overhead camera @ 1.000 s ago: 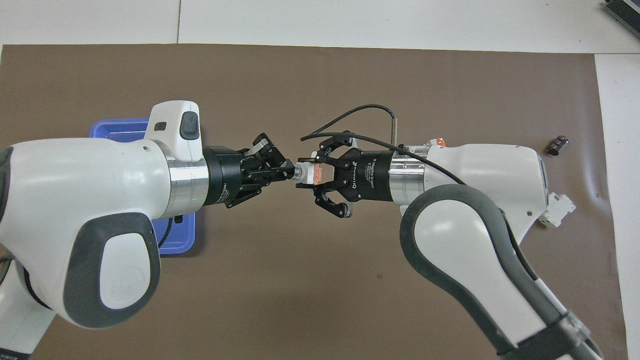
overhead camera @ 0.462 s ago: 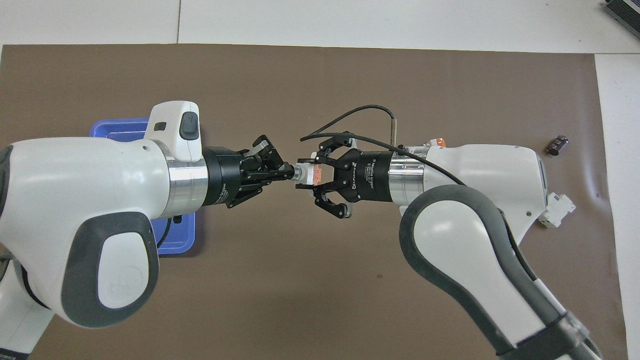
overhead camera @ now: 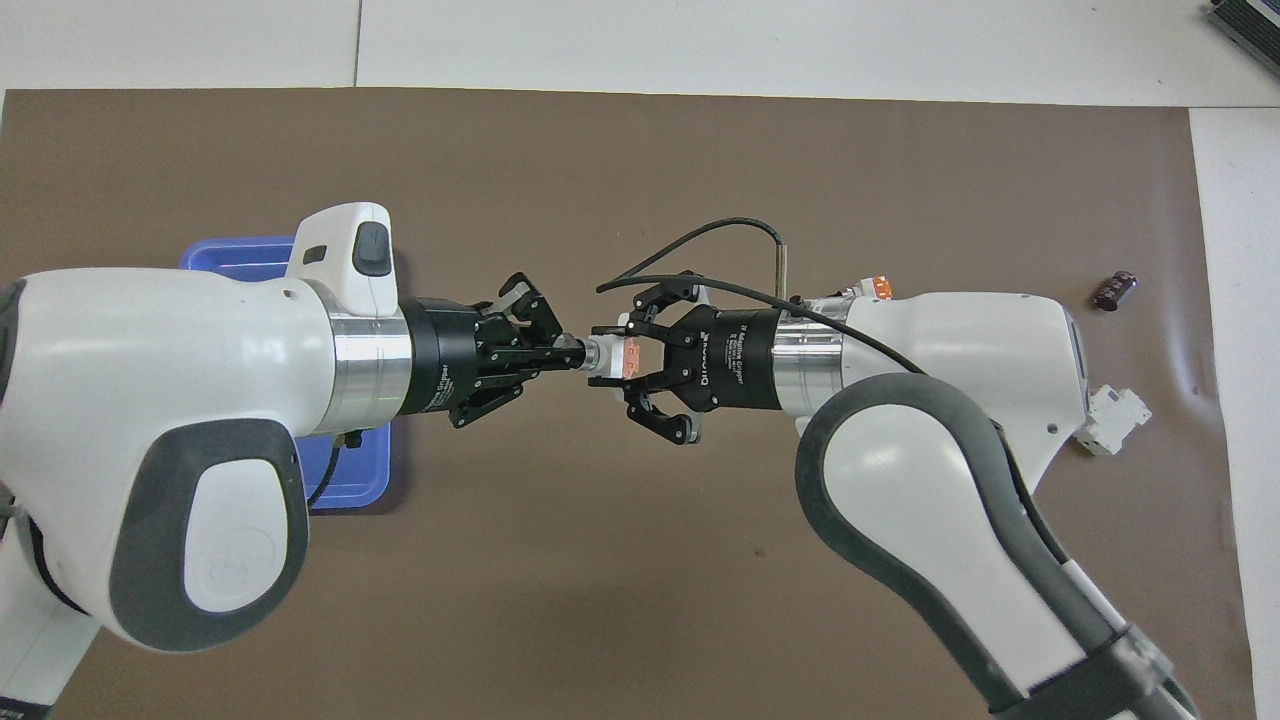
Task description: Turn and place switch with both arms
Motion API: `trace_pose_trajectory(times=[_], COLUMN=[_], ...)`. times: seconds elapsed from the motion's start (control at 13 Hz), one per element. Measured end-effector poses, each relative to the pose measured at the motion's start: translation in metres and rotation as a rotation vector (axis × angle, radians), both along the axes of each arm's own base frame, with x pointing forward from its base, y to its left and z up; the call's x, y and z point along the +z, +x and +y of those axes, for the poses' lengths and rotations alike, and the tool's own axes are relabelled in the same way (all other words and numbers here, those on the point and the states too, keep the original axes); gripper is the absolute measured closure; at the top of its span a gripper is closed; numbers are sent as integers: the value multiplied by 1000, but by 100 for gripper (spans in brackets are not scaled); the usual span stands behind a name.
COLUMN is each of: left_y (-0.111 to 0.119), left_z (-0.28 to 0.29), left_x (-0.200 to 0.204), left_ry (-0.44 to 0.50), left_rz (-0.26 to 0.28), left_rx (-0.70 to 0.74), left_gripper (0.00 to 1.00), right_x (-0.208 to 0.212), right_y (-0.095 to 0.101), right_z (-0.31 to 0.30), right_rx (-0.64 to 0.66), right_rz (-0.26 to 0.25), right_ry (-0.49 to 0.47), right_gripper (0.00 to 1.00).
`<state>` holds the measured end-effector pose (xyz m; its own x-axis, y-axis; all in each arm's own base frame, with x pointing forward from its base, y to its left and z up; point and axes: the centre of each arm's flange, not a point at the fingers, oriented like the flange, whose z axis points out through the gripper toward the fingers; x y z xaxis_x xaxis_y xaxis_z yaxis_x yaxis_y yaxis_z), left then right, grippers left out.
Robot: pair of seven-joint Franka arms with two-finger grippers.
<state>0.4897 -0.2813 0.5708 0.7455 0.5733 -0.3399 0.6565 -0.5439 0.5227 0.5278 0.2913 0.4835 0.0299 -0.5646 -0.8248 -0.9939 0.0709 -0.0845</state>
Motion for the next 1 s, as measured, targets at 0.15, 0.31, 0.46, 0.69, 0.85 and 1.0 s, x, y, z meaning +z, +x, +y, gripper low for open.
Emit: trace_pose_trajectory(times=[0.15, 0.31, 0.46, 0.69, 0.85, 1.0], left_y=[0, 0, 0, 0, 0, -1], left_z=[0, 0, 0, 0, 0, -1], left_x=[0, 0, 0, 1, 2, 2], left_ry=[-15, -31, -48, -78, -90, -98], left_rz=[78, 166, 251, 388, 458, 535], left_rx=[99, 211, 322, 505, 597, 704], left_gripper=[90, 90, 90, 90, 90, 90], right_x=[0, 1, 1, 2, 2, 2], right_y=[0, 0, 1, 2, 2, 2], right_z=[0, -1, -1, -2, -2, -1], right_rx=[-1, -2, -3, -7, -7, -6], right_rz=[0, -1, -2, -6, -7, -7], right_ry=[0, 0, 0, 1, 1, 0], right_gripper=[59, 59, 59, 59, 59, 59])
